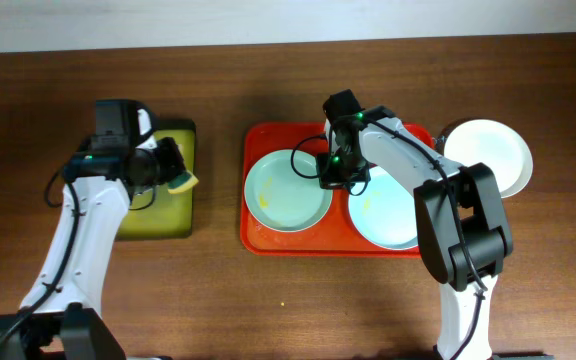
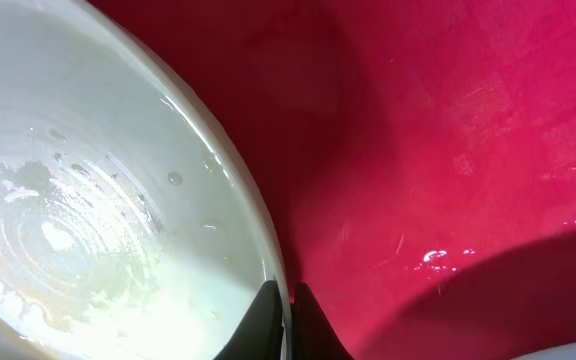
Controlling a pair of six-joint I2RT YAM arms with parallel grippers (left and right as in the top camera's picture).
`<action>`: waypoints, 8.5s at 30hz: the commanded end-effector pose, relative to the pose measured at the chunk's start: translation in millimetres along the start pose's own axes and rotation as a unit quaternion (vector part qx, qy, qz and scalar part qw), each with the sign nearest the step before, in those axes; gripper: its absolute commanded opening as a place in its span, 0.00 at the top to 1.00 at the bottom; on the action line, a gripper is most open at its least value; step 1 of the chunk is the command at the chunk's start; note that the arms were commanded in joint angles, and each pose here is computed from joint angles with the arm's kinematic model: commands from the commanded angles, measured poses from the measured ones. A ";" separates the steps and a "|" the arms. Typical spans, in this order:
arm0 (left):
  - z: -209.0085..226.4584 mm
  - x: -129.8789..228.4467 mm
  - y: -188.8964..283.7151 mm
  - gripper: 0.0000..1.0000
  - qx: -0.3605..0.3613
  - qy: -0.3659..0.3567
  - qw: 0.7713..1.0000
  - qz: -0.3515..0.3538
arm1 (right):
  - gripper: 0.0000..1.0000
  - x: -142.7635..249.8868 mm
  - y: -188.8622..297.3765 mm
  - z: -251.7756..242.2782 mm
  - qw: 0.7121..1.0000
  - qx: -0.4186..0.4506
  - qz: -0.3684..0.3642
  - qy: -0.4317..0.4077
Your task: Clean dirty plates on tray and stack at the side
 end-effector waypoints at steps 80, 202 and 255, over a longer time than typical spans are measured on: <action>-125.2 72.0 -81.9 1.00 0.065 -0.115 0.987 0.088 | 0.96 7.3 -7.8 -5.7 0.998 -0.024 0.027 0.052; 31.2 17.9 7.1 1.00 -0.149 0.068 0.985 -0.047 | 0.96 31.4 186.7 56.0 0.898 0.362 -0.244 0.064; 31.6 18.3 7.0 1.00 -0.150 0.068 0.985 -0.046 | 0.01 80.4 165.3 -107.6 0.967 0.108 -0.100 -0.208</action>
Point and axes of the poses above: each gripper's point midway between its finger pads, its own y axis back along the fingers, its own z axis along the line the jaws close on, x = y × z, the point moved 8 cm from there along y, back along the fingers, and after that the axes turned 2 degrees about y, right-handed, at the moved point
